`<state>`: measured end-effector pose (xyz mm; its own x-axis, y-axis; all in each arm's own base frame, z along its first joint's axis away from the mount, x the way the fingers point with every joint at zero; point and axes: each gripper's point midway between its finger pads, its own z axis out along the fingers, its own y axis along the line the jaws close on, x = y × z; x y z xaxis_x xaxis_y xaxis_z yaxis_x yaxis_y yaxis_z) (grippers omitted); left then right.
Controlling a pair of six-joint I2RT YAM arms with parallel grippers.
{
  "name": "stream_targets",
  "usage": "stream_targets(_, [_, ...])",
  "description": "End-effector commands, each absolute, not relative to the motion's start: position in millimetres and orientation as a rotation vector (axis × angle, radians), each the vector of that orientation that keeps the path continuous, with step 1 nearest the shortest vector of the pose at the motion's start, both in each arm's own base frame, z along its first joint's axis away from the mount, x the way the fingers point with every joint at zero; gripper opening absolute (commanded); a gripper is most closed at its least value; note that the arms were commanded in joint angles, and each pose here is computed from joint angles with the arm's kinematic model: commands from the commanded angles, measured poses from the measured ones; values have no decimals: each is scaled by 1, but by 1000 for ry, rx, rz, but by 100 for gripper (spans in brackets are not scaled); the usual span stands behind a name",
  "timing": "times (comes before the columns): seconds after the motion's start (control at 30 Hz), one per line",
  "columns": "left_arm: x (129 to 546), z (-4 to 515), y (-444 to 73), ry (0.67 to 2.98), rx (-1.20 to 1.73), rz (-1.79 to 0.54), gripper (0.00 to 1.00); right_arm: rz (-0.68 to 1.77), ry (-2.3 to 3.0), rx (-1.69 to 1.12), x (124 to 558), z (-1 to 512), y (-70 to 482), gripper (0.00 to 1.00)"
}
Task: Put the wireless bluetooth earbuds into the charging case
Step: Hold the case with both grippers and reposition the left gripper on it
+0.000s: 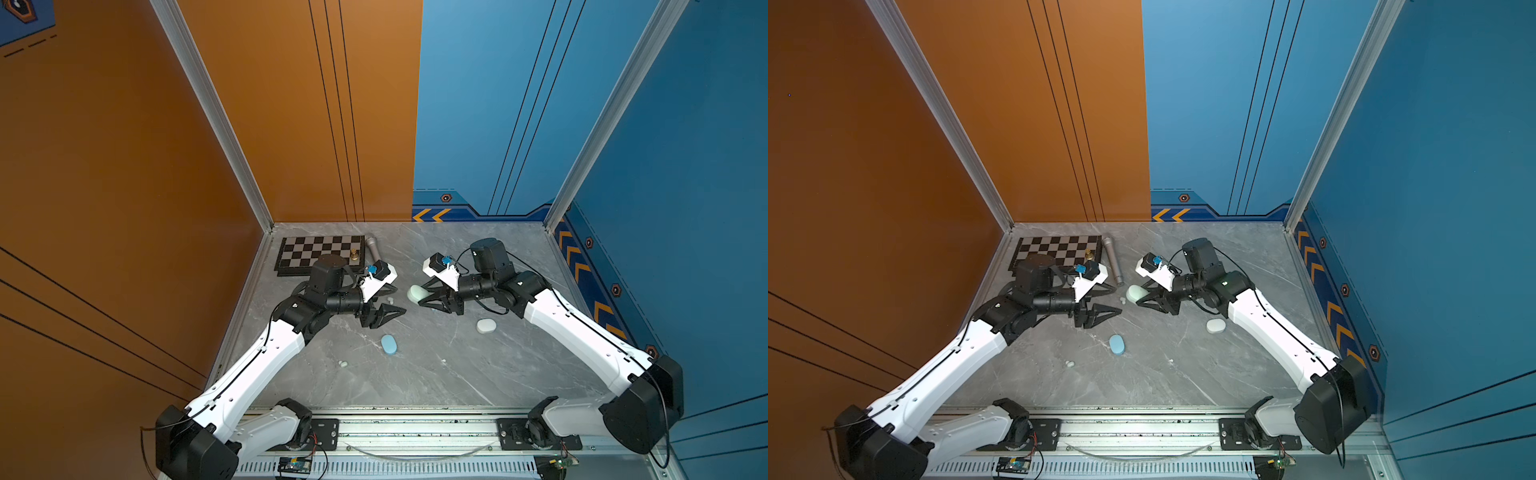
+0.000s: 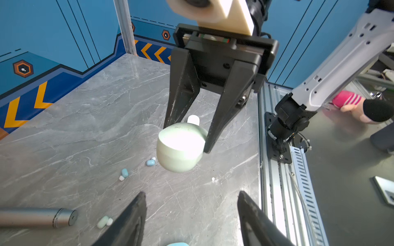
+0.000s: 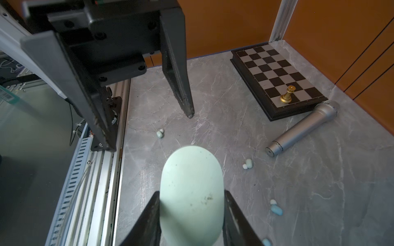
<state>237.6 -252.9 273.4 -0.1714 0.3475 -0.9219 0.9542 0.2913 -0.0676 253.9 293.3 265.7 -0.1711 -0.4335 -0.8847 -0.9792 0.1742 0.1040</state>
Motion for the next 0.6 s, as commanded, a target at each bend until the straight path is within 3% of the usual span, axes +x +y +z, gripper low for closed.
stream_targets(0.0, [234,272,-257,1637,1309,-829,65,1060,1718,-1350,242,279,296,23])
stream_targets(0.57, [215,292,-281,1571,1353,-1085,50,1020,1636,-1457,226,281,305,23])
